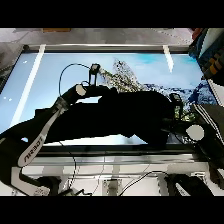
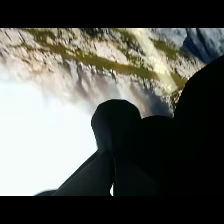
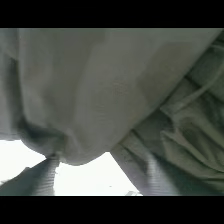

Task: Fold the clothes and pants, and hang the long-sleeved shirts on hangers.

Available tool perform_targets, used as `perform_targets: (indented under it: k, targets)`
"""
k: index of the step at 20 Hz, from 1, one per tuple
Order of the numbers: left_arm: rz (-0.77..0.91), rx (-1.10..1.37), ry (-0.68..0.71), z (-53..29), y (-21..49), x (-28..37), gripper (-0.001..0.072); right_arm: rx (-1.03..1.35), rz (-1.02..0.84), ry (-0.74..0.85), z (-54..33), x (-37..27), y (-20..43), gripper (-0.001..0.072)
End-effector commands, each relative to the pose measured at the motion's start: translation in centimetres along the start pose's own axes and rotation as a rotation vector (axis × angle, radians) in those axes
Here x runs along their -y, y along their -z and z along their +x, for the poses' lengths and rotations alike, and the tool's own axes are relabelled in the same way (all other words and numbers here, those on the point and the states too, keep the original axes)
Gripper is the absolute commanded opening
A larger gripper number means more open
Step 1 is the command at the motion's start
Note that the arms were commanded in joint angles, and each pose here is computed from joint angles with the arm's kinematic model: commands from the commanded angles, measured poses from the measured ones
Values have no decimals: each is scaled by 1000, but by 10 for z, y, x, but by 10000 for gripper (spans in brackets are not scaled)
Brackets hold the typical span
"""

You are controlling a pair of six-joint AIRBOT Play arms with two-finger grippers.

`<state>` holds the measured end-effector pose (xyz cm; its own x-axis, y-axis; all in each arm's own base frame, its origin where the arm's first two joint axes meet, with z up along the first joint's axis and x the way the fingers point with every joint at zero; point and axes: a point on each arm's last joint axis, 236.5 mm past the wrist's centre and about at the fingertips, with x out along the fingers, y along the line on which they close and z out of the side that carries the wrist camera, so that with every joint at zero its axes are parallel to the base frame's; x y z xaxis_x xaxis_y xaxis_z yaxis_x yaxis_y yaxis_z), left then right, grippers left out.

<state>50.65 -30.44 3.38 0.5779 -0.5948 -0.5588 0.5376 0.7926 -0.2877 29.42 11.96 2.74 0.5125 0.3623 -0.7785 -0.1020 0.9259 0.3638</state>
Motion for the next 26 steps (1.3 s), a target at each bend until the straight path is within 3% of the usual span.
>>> perform_targets:
  k: [1, 3, 4, 8, 14, 20, 23, 26]
  targets:
    - [77, 90, -18, -29, -37, 1, 14, 23, -29, 127, -2, 30, -6, 399]
    - [149, 160, -53, -51, -63, -7, 14, 35, -107, 234, -7, 54, -11, 40]
    - [177, 193, -77, -62, -74, -14, 15, 46, -125, 267, -9, 64, -15, 20]
    - [192, 327, -219, -115, -119, -69, 14, 127, 12, 361, -27, 115, -35, 20]
    - [122, 430, -524, -201, -137, -210, 14, 203, 311, 539, -67, 218, -33, 20]
    - [294, 391, -841, -281, -130, -303, 14, 114, 462, 504, -44, 236, -9, 20]
    - [279, 412, -902, -304, -128, -323, 14, 14, 494, 456, -27, 228, 10, 19]
    - [251, 368, -910, -302, -111, -343, 14, -268, 430, 350, -7, 205, 62, 19]
